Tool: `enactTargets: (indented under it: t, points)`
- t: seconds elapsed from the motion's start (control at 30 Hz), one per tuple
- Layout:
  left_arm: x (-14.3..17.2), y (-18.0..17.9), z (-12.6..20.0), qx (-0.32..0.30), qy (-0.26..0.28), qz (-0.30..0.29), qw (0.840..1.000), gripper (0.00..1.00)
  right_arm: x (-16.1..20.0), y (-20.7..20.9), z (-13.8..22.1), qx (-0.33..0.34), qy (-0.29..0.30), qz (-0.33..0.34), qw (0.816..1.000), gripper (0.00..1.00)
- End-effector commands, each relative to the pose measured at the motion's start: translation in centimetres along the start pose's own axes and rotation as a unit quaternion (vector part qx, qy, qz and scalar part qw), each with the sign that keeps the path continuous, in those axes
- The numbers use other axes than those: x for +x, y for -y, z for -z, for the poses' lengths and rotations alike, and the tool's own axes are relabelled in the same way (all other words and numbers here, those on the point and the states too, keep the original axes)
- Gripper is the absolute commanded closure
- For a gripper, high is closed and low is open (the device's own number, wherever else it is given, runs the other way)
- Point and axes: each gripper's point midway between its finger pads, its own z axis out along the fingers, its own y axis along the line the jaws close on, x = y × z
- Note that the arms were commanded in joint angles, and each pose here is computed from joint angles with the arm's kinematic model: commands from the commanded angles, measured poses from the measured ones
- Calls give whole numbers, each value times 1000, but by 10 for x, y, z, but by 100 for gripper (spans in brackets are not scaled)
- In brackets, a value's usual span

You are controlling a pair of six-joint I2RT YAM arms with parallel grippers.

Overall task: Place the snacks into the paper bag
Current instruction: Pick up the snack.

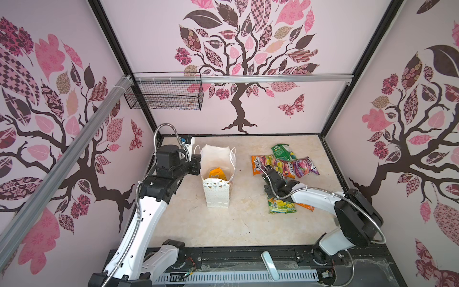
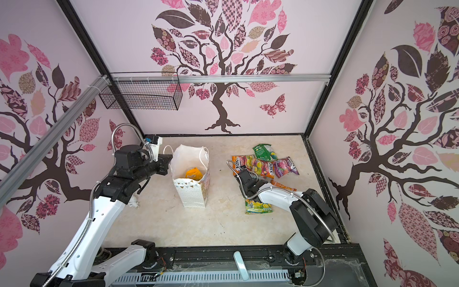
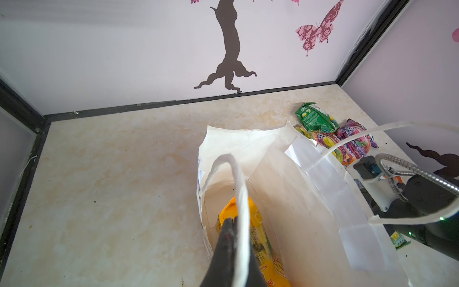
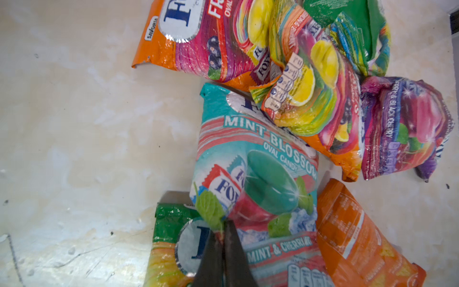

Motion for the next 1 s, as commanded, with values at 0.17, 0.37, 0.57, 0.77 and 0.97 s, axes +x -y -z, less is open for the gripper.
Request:
enactTargets:
  t: [0.17,0.37,0.57,0.77,0.97]
  points:
    - [0,2,1,6,6,3,1000,100,-22,3,34,-49,46,-48,997,100]
    - [0,2,0,8,4,4,1000,100,-32,4,51,-71,67,-69,993,100]
    - [0,4,0,15,4,6,1000,100,-45,3,78,-108,94,-94,985,100]
    - [1,3,-1,11,2,5,1000,100,-63,1,112,-158,132,-109,973,100]
    - [-1,4,1,13,6,5,1000,100,-78,-1,132,-184,153,-111,965,100]
